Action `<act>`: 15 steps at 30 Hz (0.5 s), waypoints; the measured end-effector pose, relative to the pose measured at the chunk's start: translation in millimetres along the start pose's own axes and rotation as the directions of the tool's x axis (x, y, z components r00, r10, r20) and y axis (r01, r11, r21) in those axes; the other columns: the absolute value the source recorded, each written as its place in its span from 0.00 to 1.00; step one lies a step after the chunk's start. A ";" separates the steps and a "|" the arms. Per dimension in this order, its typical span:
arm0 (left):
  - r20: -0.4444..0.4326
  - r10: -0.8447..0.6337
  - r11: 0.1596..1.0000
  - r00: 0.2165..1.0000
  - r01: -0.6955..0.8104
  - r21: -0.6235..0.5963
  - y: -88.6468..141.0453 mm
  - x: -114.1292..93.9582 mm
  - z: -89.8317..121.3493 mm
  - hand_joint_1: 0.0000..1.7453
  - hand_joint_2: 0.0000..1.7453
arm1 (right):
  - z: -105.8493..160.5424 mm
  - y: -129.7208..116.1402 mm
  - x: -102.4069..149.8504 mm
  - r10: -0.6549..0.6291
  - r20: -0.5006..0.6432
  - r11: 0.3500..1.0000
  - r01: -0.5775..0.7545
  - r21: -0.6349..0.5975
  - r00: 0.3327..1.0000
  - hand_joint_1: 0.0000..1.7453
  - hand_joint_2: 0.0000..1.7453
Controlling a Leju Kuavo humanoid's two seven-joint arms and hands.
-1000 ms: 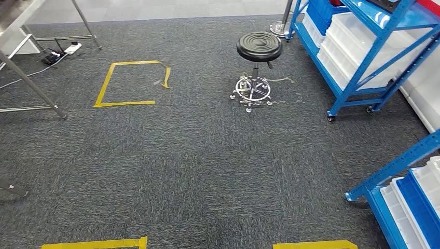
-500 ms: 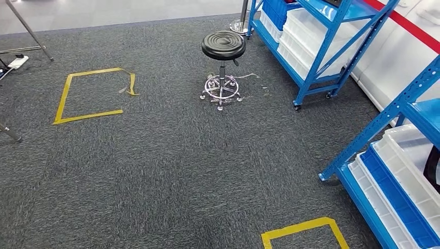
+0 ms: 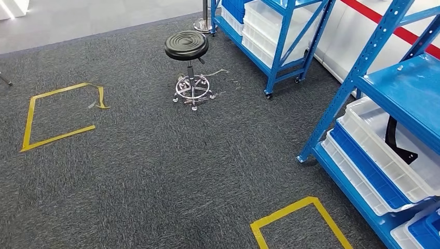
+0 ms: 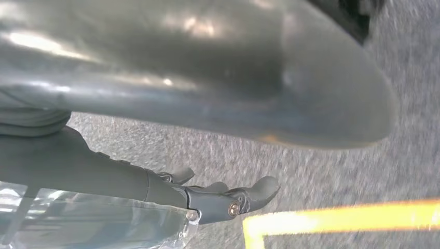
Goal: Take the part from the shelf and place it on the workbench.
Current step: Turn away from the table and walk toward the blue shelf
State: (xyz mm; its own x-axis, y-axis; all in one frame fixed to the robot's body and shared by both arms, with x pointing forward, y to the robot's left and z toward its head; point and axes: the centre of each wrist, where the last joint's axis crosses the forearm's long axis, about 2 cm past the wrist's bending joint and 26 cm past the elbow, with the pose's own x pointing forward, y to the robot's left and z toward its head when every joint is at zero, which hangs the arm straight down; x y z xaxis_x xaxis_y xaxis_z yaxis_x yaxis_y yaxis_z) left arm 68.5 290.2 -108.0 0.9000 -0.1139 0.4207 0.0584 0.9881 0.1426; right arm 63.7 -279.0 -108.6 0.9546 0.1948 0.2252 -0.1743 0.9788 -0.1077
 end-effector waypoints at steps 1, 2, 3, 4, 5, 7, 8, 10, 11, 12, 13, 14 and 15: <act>-0.001 0.001 1.000 1.000 -0.001 0.002 0.0 0.0 0.0 0.00 0.00 | -0.1 0.1 1.5 0.000 0.003 1.000 0.000 -0.001 1.000 0.00 0.00; -0.003 0.002 1.000 1.000 -0.002 0.004 -0.3 -0.5 0.2 0.00 0.00 | -0.2 0.4 3.1 0.000 0.006 1.000 0.000 -0.001 1.000 0.00 0.00; -0.005 0.004 1.000 1.000 -0.004 0.005 -0.4 -1.0 0.4 0.00 0.00 | -0.2 0.9 3.9 0.002 0.008 1.000 -0.002 0.001 1.000 0.00 0.00; -0.007 0.006 1.000 1.000 -0.006 0.007 -0.4 -1.4 0.5 0.00 0.00 | -0.1 1.5 3.8 0.004 0.008 1.000 -0.004 0.003 1.000 0.00 0.00; -0.007 0.007 1.000 1.000 -0.007 0.010 -0.4 -1.5 0.5 0.00 0.00 | -0.1 1.7 3.5 0.006 0.008 1.000 -0.006 0.004 1.000 0.00 0.00; -0.006 0.008 1.000 1.000 -0.008 0.015 -0.1 -1.2 0.4 0.00 0.00 | -0.1 1.5 3.8 0.008 0.009 1.000 -0.008 0.005 1.000 0.00 0.00; -0.006 0.009 1.000 1.000 -0.009 0.017 0.0 -1.1 0.4 0.00 0.00 | -0.2 1.1 4.8 0.009 0.011 1.000 -0.010 0.005 1.000 0.00 0.00; -0.005 0.011 1.000 1.000 -0.011 0.018 -0.1 -0.9 0.3 0.00 0.00 | -0.4 0.4 6.7 0.011 0.014 1.000 -0.011 0.005 1.000 0.00 0.00; -0.005 0.013 1.000 1.000 -0.013 0.019 -0.3 -0.7 0.3 0.00 0.00 | -0.5 0.1 6.8 0.012 0.014 1.000 -0.012 0.005 1.000 0.00 0.00; -0.004 0.014 1.000 1.000 -0.014 0.019 -0.6 -0.3 0.2 0.00 0.00 | -0.4 -0.1 6.1 0.012 0.012 1.000 -0.012 0.005 1.000 0.00 0.00; -0.003 0.016 1.000 1.000 -0.016 0.019 -0.9 0.1 0.1 0.00 0.00 | -0.4 -0.2 5.3 0.013 0.010 1.000 -0.013 0.005 1.000 0.00 0.00; -0.002 0.017 1.000 1.000 -0.017 0.021 -0.8 0.5 0.0 0.00 0.00 | -0.4 -0.1 4.9 0.013 0.009 1.000 -0.013 0.005 1.000 0.00 0.00; -0.002 0.018 1.000 1.000 -0.018 0.023 -0.6 0.7 0.0 0.00 0.00 | -0.4 -0.1 5.7 0.013 0.011 1.000 -0.013 0.005 1.000 0.00 0.00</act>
State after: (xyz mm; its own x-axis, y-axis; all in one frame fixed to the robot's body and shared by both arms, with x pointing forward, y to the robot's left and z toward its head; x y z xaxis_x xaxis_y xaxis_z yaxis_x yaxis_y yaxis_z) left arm 69.0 289.5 -107.8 0.9017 -0.0961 0.4215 0.0327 0.9873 0.1552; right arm 69.2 -278.0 -107.8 0.9496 0.2086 0.2339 -0.1884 0.9764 -0.1059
